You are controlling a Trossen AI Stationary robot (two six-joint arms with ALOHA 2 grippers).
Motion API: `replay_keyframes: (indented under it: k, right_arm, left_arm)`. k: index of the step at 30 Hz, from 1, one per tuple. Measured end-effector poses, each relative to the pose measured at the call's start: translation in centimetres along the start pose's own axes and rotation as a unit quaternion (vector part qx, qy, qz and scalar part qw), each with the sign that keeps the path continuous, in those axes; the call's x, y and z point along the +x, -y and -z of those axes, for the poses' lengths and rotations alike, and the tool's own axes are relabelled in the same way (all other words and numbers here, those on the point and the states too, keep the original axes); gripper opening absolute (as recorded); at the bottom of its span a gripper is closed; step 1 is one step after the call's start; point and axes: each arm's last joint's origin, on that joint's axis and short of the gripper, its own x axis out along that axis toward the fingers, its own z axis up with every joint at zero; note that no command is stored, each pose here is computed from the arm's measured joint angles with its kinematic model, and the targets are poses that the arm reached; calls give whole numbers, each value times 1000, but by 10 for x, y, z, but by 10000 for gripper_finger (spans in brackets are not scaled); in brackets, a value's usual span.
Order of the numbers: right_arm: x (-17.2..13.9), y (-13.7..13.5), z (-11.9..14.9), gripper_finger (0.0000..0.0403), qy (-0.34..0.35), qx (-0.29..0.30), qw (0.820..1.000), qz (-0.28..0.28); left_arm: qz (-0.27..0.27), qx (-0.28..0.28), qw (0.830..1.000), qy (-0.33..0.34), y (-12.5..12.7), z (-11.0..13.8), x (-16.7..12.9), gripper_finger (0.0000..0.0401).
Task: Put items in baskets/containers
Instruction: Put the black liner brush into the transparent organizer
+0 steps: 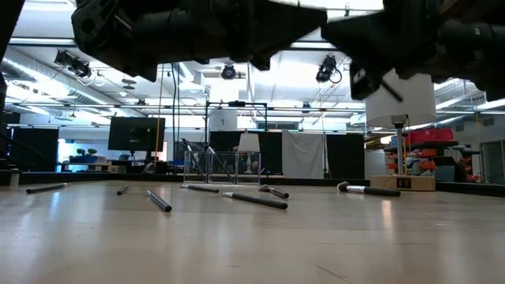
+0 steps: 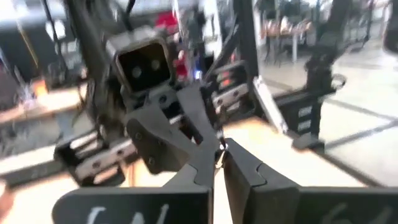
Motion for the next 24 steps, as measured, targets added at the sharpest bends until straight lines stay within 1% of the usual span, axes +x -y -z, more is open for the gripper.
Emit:
replay_keyframes:
  k: [2,4,7,8,11,14,19,22,24]
  right_arm:
    - [-7,5,8,54,-27,6,999,28]
    - [-16,10,15,75,-49,11,997,54]
    - [-32,17,22,102,-59,36,992,105]
    - [-37,20,25,110,-65,42,989,125]
    - [-49,25,31,125,-71,53,982,169]
    - [-53,29,36,131,-83,47,975,203]
    - [-52,32,38,129,-96,18,969,227]
    - [-52,38,37,125,-98,1,966,239]
    - [-51,43,36,122,-100,-12,963,249]
  left_arm:
    - [-22,-16,999,-32,-4,-3,-3,14]
    - [-61,-28,996,-65,-9,-11,-7,14]
    - [-119,-48,984,-124,-23,-21,-19,14]
    - [-141,-56,979,-134,-30,-25,-23,14]
    - [-210,-76,965,-138,-58,-41,-37,15]
    - [-266,-97,949,-137,-93,-47,-53,15]
    - [-338,-134,924,-120,-159,-45,-83,15]
    - [-382,-144,904,-127,-189,-39,-103,15]
    - [-409,-147,890,-137,-204,-35,-116,15]
